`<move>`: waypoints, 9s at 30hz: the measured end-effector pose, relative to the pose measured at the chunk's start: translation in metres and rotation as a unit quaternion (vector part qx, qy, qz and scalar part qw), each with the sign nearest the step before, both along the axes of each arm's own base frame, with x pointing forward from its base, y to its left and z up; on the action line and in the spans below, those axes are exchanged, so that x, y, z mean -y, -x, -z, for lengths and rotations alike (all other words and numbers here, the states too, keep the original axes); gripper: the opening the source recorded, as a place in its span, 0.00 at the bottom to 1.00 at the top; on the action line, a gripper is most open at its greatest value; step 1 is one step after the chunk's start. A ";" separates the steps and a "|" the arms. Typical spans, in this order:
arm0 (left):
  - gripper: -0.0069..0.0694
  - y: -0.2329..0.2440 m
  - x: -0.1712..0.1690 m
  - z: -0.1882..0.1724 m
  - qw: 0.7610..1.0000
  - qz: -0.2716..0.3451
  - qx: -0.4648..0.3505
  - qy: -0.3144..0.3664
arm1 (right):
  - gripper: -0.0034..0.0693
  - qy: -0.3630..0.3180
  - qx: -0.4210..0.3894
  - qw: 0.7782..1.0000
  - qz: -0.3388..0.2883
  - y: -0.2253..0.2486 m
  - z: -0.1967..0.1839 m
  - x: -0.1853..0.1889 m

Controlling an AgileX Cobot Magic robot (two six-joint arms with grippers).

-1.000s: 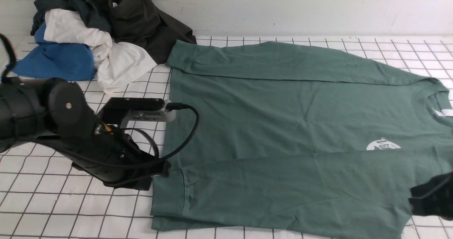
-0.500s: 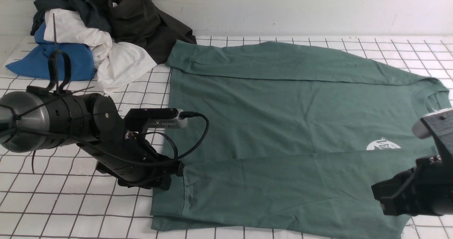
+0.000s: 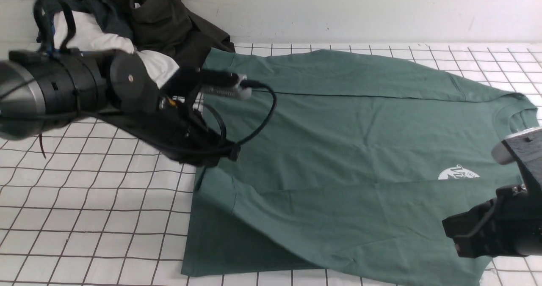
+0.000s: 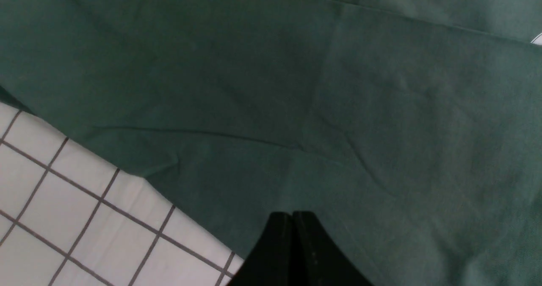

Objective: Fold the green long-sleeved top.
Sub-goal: Use the left arm to drag and place the cuff at the centered position on the left edge of the fabric, then use the left arm to clamp the cuff farthest from it, then use the left arm to drag and drop the cuff onto the cuff closest to the left arm, then use both arms simultaneously to clamp the lower edge of the clothing fabric, then use both arms to drag the lower edge of the fabric forward and fold it over the upper edge

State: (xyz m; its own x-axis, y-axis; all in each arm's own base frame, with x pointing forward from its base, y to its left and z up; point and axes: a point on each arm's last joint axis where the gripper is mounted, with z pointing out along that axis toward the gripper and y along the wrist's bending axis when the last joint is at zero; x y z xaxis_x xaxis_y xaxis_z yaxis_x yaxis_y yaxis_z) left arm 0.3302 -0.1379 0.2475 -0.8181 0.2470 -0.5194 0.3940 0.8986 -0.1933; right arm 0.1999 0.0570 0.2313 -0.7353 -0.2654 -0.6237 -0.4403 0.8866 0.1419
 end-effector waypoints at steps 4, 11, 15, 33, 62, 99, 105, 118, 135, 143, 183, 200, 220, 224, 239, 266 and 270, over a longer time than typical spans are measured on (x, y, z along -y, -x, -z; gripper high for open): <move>0.08 -0.021 0.002 -0.047 0.996 0.018 0.088 -0.018 | 0.03 0.001 0.003 1.000 0.002 -0.001 0.000 0.000; 0.08 -0.071 0.008 -0.048 0.988 0.004 0.145 -0.052 | 0.03 0.001 0.006 1.000 0.003 -0.001 0.000 0.000; 0.09 -0.098 0.010 -0.012 0.992 -0.008 0.114 -0.060 | 0.03 0.001 0.006 1.000 0.003 -0.001 0.000 0.000; 0.63 -0.230 -0.025 0.030 0.984 -0.132 0.123 -0.009 | 0.03 -0.013 -0.001 1.000 0.023 -0.009 0.006 -0.001; 0.08 -0.262 -0.047 0.077 0.976 -0.120 0.167 0.078 | 0.03 -0.009 -0.020 1.000 -0.022 -0.015 0.021 -0.006; 0.08 -0.073 0.027 -0.086 0.997 0.056 0.011 -0.060 | 0.03 0.037 0.125 0.990 -0.062 0.025 -0.036 0.004; 0.11 -0.072 0.026 -0.090 0.996 0.058 0.018 -0.071 | 0.03 0.016 0.126 0.991 -0.033 0.025 -0.029 0.004; 0.61 -0.119 0.018 0.066 0.979 0.039 -0.158 -0.118 | 0.03 -0.015 0.134 0.991 -0.009 0.022 -0.032 0.003; 0.11 -0.126 0.033 -0.010 0.995 0.046 -0.080 -0.032 | 0.03 -0.018 0.140 0.990 -0.001 0.021 -0.033 0.003; 0.11 -0.103 0.055 -0.116 0.994 0.079 0.046 0.050 | 0.03 -0.018 0.140 0.990 -0.001 0.021 -0.033 0.003; 0.56 0.041 0.052 0.040 0.922 0.278 -0.210 -0.169 | 0.03 -0.019 0.139 0.990 -0.002 0.021 -0.033 0.003; 0.19 0.064 0.042 0.095 0.855 0.408 -0.115 -0.297 | 0.03 0.000 0.133 0.990 -0.043 0.025 -0.031 0.001; 0.09 0.069 0.000 -0.011 0.917 0.297 0.029 -0.266 | 0.68 0.315 -0.032 0.931 -0.181 -0.035 0.057 0.025; 0.09 0.069 0.000 -0.011 0.916 0.299 0.028 -0.266 | 0.63 0.353 -0.009 0.910 -0.217 -0.053 0.081 0.025; 0.09 0.078 -0.001 -0.026 0.936 0.261 0.017 -0.233 | 0.07 0.379 0.072 0.913 -0.133 -0.064 0.052 0.031; 0.38 -0.204 -0.028 0.035 0.975 -0.071 0.127 -0.168 | 0.45 0.308 0.200 0.929 0.037 -0.306 0.049 0.052; 0.55 -0.206 -0.030 0.013 0.978 -0.088 0.107 -0.155 | 0.48 0.257 0.156 0.946 0.122 -0.298 0.013 0.043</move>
State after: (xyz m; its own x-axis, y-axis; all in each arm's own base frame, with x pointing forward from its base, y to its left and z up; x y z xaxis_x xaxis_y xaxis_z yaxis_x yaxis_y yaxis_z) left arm 0.5357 -0.1083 0.2344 -0.7430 0.2846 -0.6057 0.2294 0.9585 0.1690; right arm 0.4975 0.0137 0.2180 -0.6153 -0.4380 -0.6554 -0.1625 0.8841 -0.4382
